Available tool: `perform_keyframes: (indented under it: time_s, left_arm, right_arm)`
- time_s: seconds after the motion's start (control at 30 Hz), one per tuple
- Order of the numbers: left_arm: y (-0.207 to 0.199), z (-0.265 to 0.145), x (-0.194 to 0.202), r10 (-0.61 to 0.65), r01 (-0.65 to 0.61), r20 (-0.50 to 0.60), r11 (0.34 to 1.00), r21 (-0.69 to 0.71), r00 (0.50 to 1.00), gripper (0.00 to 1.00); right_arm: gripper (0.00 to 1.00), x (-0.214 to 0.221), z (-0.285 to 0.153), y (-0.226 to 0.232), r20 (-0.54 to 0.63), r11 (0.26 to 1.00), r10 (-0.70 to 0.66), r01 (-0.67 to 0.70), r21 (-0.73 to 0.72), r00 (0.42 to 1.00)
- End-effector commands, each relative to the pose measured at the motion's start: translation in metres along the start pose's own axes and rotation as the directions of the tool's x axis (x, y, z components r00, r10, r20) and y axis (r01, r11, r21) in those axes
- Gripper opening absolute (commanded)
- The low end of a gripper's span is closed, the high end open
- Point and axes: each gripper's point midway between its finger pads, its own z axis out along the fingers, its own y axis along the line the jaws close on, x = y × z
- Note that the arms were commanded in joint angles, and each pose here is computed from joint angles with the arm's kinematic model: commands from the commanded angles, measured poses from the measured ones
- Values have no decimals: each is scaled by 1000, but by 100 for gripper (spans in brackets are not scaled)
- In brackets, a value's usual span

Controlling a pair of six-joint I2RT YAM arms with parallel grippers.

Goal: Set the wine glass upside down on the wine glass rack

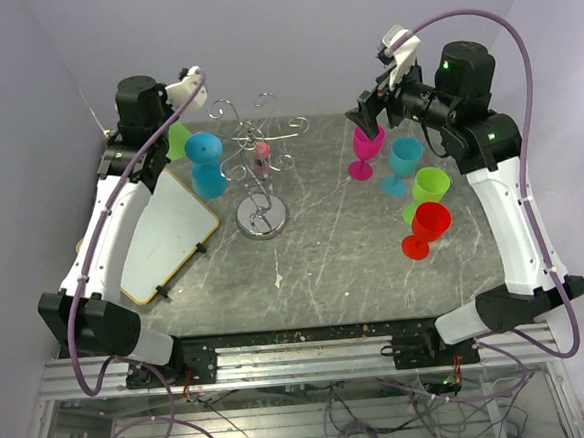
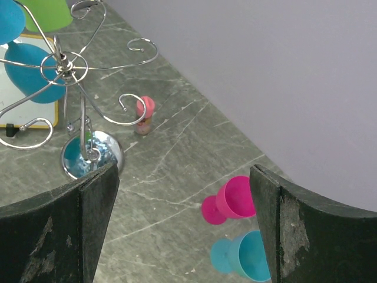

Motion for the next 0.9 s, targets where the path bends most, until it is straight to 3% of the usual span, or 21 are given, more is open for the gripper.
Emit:
perform_keyframes:
  time_s: [0.0,0.23,0.47,0.87]
  left_arm:
    - [11,-3,-30,146,-142,104,989,-49,984,7]
    - [-17,0,-52,242,-254,204,967,35,949,7]
    - [-29,-5,-78,258,-308,338,946,102,905,7]
    - [-56,-17,-108,364,-504,528,851,145,767,7]
  right_arm:
    - [92,-6,-8,1,27,1000,-7,8,-5,1000]
    - [92,0,-9,0,24,1000,4,-4,-10,1000]
    - [92,1,-10,1,33,1000,14,-13,-28,999]
    - [92,5,-15,2,41,999,25,-23,-43,999]
